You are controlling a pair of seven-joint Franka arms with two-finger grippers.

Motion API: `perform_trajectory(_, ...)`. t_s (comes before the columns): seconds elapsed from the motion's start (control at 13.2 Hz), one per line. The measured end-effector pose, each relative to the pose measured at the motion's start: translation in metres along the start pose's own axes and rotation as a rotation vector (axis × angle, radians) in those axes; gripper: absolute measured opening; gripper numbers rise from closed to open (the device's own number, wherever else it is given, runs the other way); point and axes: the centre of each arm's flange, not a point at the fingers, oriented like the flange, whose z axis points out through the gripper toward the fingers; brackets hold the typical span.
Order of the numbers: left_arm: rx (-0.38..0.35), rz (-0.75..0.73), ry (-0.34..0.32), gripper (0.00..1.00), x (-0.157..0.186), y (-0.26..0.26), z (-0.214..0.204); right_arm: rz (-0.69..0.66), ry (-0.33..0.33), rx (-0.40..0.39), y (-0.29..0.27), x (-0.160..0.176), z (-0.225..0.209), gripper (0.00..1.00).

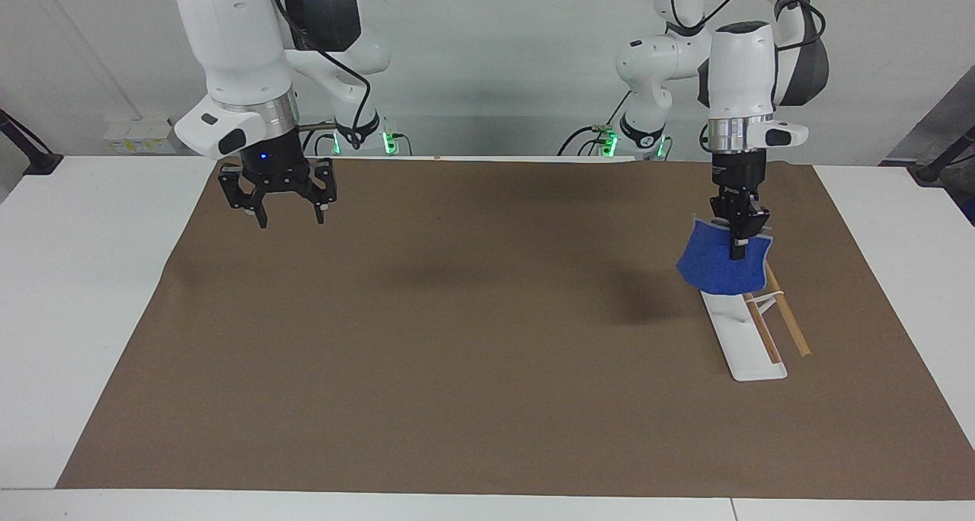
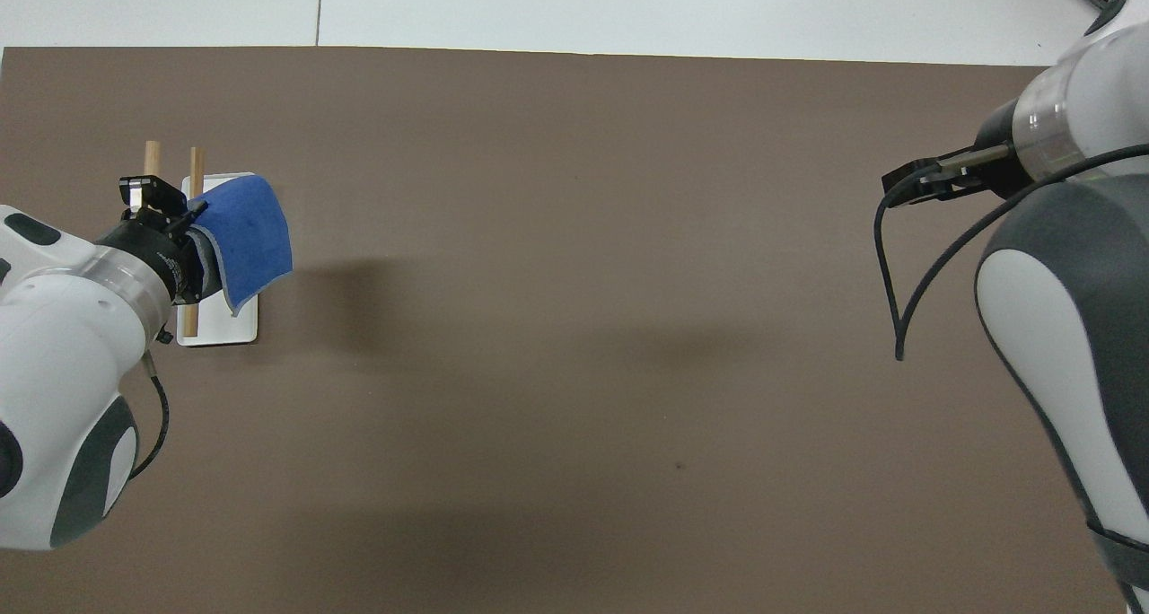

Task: Right arm passes towel to left arm to hang
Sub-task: 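Carry the towel with the left gripper while the right gripper retracts, then lower the towel with the left gripper over the string between sticks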

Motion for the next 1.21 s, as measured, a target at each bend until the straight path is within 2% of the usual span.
perform_trajectory(0.3,-0.022,0.035,0.031,0.02,0.03,-0.004,0.033,0.038,-0.063,0.001,0.032,-0.012,-0.003,0.84)
perform_trajectory(0.61,-0.04,0.014,0.041,0.02,0.058,-0.005,0.051,0.09,-0.084,0.027,0.072,-0.027,-0.01,0.84)
perform_trajectory(0.91,-0.049,0.037,0.068,0.02,0.071,-0.005,0.052,0.092,-0.1,0.03,0.107,-0.039,-0.007,0.84)
perform_trajectory(1.21,-0.031,0.032,0.07,0.02,0.077,-0.009,0.062,0.096,-0.126,0.033,0.107,-0.048,0.003,0.86)
